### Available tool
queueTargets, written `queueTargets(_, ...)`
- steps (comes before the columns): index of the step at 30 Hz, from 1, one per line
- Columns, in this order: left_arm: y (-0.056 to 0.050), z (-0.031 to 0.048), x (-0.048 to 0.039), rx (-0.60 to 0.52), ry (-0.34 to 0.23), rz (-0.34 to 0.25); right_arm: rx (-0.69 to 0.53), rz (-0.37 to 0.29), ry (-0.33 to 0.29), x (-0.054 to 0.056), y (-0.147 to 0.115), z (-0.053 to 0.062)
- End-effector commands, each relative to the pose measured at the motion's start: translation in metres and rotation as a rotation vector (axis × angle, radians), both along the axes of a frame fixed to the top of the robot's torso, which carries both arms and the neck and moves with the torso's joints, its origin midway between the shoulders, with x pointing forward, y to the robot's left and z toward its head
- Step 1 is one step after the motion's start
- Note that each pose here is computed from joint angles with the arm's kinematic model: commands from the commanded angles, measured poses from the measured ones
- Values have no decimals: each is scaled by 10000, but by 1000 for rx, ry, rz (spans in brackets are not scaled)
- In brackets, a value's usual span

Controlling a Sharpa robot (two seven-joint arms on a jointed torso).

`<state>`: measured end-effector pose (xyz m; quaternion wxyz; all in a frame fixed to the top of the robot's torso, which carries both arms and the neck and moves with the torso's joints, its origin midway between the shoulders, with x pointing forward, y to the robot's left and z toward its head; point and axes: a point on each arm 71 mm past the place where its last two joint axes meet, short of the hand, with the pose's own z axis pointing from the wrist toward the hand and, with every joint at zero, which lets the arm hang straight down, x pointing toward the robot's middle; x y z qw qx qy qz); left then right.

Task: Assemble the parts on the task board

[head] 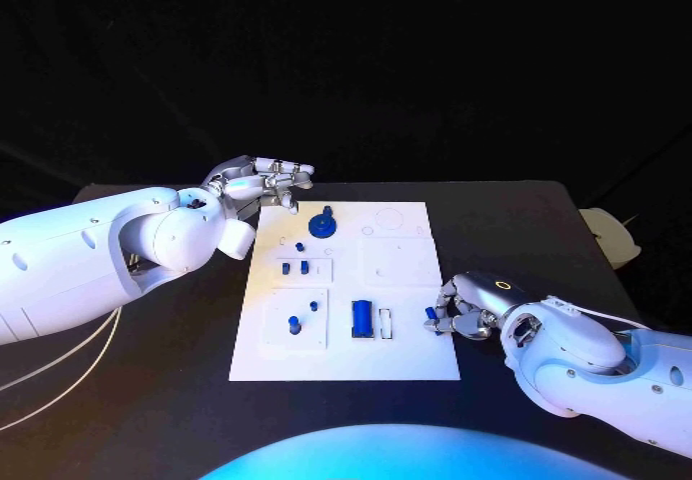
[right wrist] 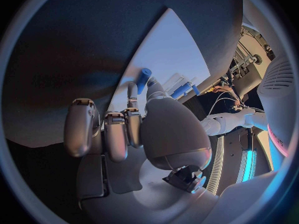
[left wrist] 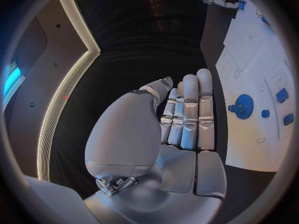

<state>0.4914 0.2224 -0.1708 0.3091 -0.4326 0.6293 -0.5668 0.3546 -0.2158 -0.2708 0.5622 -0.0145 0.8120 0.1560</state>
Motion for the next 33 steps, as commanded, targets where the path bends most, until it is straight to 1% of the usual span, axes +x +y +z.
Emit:
queueTargets(1, -23, 9, -11, -9, -3, -20, -52, 20, 33, -31, 8, -77)
queueTargets(11, -20, 9, -14, -7, -3, -20, -102, 53, 31, -33, 40, -101)
queueTargets(20, -20, 9, -17, -5, -3, -21, -92, 54, 11, -40, 63, -83)
queueTargets(26, -14, 9, -19, -4, -2, -21, -28, 39, -3, -80, 111, -21)
queueTargets(33, -18, 9, -19, -4, -2, -22, 78, 24, -32, -104, 226, 132)
